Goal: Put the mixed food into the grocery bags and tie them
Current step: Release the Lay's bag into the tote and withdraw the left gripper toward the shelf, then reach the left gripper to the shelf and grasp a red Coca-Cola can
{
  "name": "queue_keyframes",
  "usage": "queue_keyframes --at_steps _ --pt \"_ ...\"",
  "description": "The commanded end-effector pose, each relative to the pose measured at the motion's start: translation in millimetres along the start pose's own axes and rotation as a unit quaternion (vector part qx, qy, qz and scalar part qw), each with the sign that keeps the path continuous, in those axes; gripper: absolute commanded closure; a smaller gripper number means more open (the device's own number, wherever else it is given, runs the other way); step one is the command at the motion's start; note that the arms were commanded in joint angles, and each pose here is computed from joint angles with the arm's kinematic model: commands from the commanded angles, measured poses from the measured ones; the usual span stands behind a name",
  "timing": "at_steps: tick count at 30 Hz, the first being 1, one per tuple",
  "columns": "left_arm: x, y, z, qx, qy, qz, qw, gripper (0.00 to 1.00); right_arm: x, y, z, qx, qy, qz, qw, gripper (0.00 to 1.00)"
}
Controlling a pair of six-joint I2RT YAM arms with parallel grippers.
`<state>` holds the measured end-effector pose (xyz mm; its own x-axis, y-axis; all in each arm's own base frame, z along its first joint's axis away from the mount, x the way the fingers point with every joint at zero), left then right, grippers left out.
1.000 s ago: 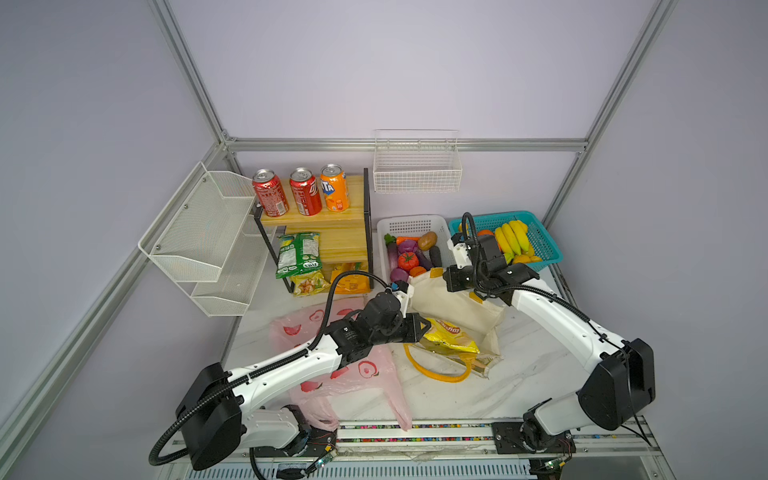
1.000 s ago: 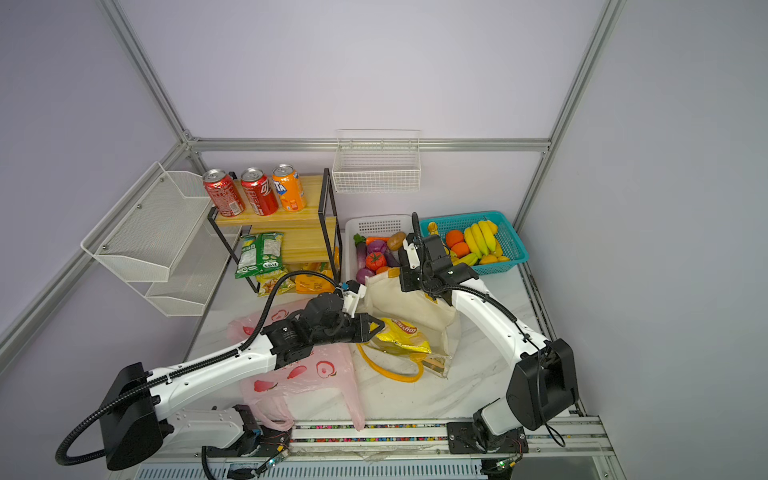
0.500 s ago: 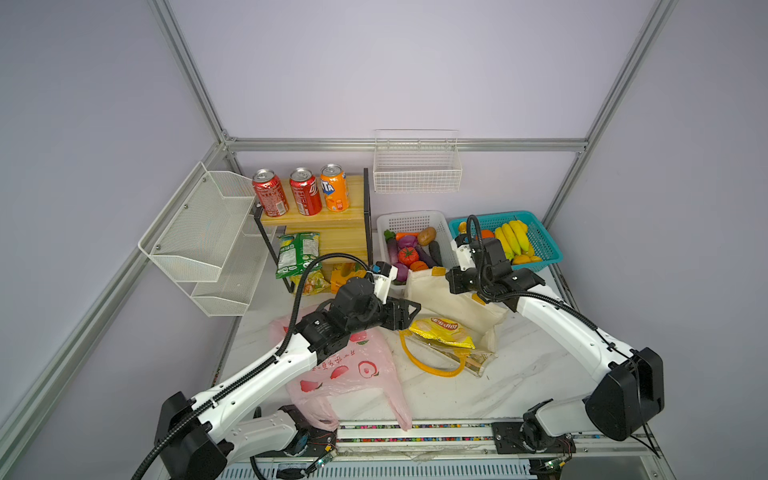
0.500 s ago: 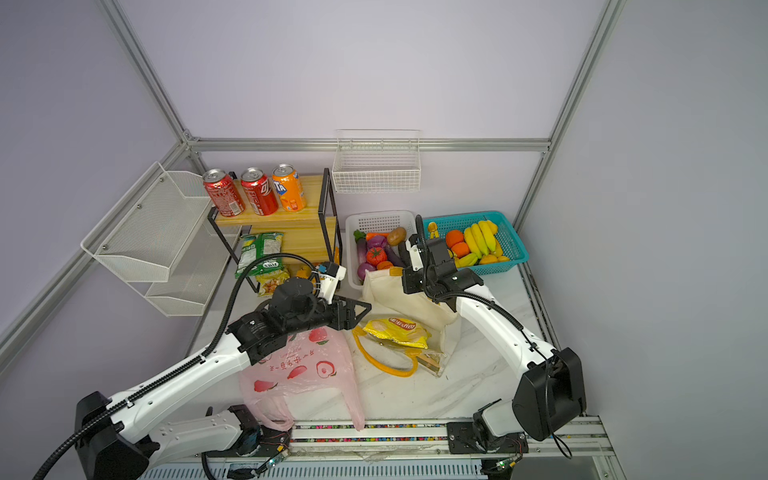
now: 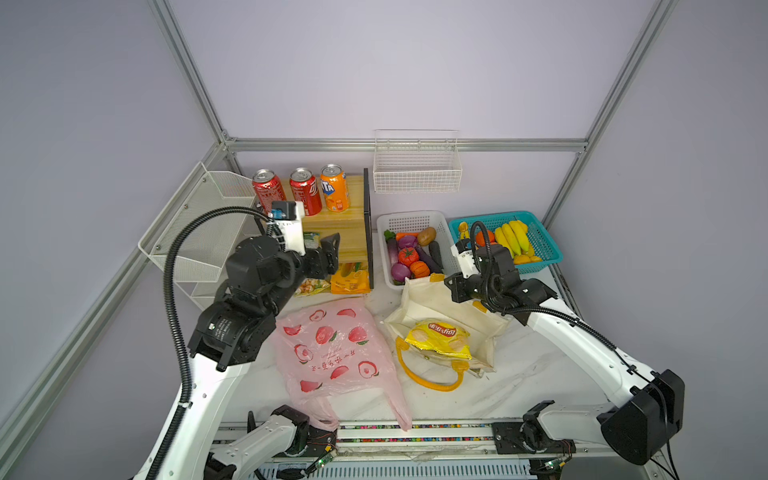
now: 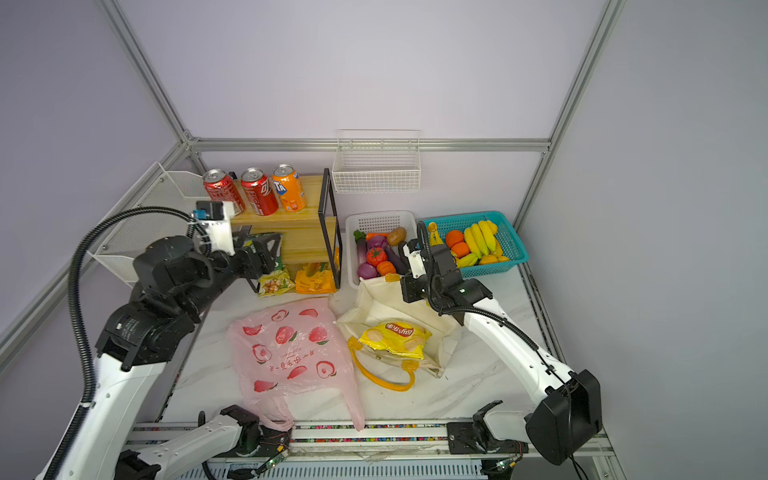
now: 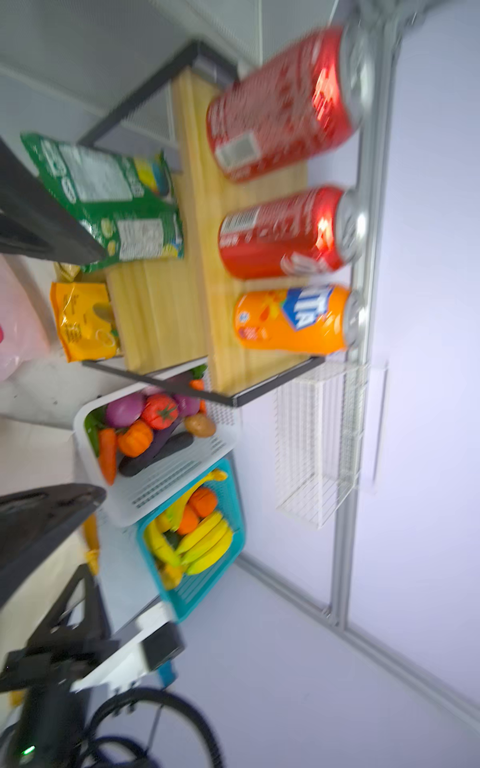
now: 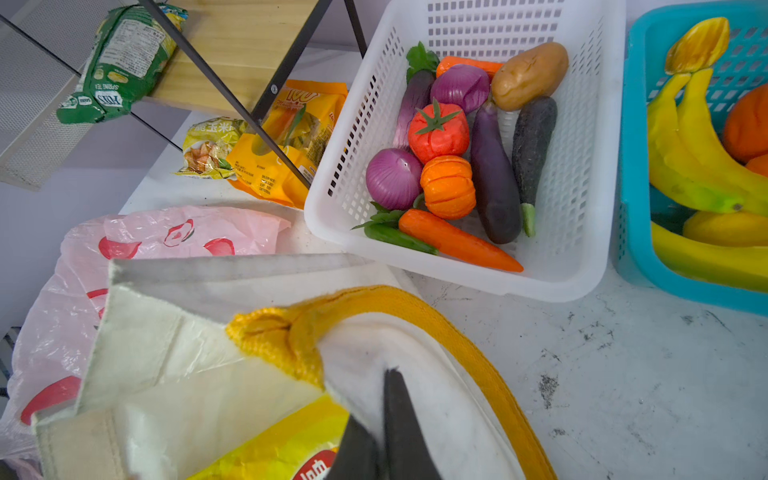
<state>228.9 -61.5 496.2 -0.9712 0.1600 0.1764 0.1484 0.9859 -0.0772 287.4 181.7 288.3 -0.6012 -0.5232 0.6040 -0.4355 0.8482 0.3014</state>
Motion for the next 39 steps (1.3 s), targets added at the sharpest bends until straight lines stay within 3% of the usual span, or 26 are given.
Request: queue_keyframes --at_steps 1,9,15,31,39 --pt "-5.9 26.4 -18.8 -0.041 0.026 -0.065 0.997 0.19 5.1 9.0 -10.3 0.016 -0.032 -0.03 0.999 0.93" --pt "-39.9 89.0 -53.9 -0.005 0.029 -0.138 0.99 0.19 7.7 10.3 -13.4 0.023 -0.038 -0.031 0.999 0.94" --pt "-77.9 129.0 -58.8 0.023 0.045 -0.149 0.988 0.17 7.6 9.4 -14.2 0.026 -0.04 -0.026 0.999 0.94" --pt "-124.0 145.6 -59.2 0.033 0.046 -0.088 0.994 0.12 2.0 7.6 -11.1 0.028 -0.032 -0.021 0.999 0.94" --pt "-143.3 154.8 -60.5 0.029 0.038 -0.095 0.994 0.09 0.6 6.3 -9.6 0.028 -0.028 -0.017 0.999 0.94"
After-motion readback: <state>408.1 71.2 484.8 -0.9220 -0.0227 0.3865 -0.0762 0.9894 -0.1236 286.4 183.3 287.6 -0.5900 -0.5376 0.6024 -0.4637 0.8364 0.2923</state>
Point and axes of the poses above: each gripper's point midway between its finger pads, its own x axis back along the fingers, its own y axis along the line the jaws close on, z = x × y, the point moved 7 cm from there along x, back along the fingers, and after that the axes turned 2 degrees about -x, right-handed, at the moved point
